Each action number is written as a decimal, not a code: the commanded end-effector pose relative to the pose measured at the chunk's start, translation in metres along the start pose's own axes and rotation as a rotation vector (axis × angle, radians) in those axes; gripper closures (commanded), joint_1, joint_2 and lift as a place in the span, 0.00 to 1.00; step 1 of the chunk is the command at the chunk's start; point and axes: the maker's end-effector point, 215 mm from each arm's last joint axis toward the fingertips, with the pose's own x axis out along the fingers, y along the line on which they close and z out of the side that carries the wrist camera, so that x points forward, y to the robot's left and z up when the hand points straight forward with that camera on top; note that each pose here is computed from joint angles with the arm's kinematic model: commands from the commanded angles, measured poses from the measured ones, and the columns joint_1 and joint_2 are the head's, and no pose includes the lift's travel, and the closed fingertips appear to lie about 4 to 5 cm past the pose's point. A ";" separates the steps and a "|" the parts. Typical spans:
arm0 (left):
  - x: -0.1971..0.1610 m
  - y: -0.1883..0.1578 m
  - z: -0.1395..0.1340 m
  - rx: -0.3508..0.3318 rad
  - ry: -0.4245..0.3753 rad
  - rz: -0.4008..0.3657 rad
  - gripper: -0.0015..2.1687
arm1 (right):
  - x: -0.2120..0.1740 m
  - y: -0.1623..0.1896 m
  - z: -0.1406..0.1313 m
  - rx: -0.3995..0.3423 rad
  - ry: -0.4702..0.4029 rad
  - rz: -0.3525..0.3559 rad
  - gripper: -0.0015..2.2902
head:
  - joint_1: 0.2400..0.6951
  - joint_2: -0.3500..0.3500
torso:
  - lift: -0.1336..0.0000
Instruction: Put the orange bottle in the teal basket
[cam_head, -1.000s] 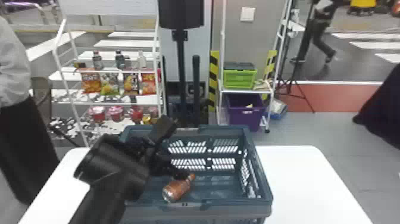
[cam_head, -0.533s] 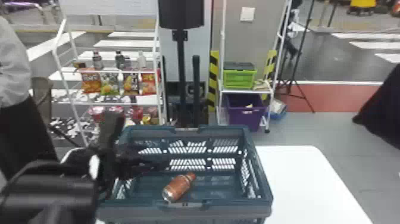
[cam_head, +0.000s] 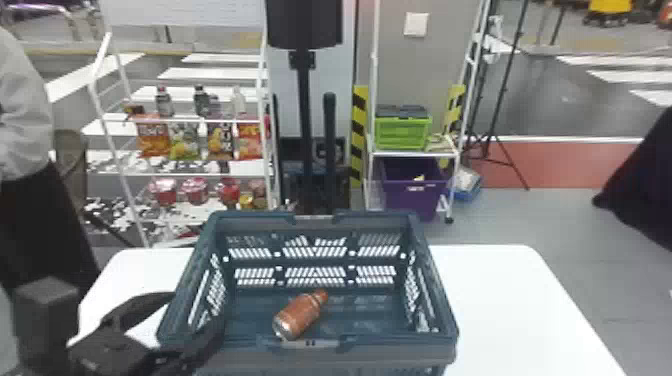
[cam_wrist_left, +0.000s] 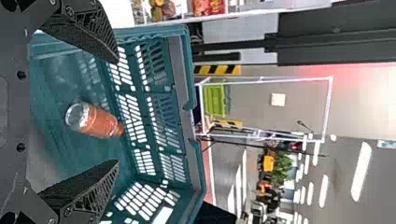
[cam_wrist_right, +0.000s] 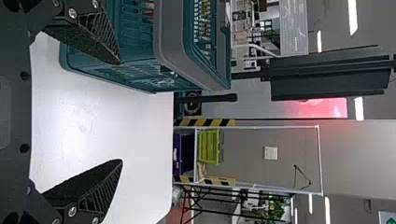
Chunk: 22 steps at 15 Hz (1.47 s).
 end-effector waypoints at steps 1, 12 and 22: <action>-0.028 -0.017 -0.007 0.068 -0.081 0.002 0.07 | 0.001 0.004 0.005 0.006 -0.014 0.014 0.06 | 0.57 0.50 | 1.00; -0.073 -0.055 -0.083 -0.051 -0.283 0.318 0.07 | -0.003 0.008 0.020 0.008 -0.039 0.056 0.06 | 0.57 0.50 | 1.00; -0.072 -0.069 -0.095 -0.090 -0.281 0.395 0.07 | -0.015 0.017 0.022 0.022 -0.037 0.090 0.06 | 0.57 0.50 | 1.00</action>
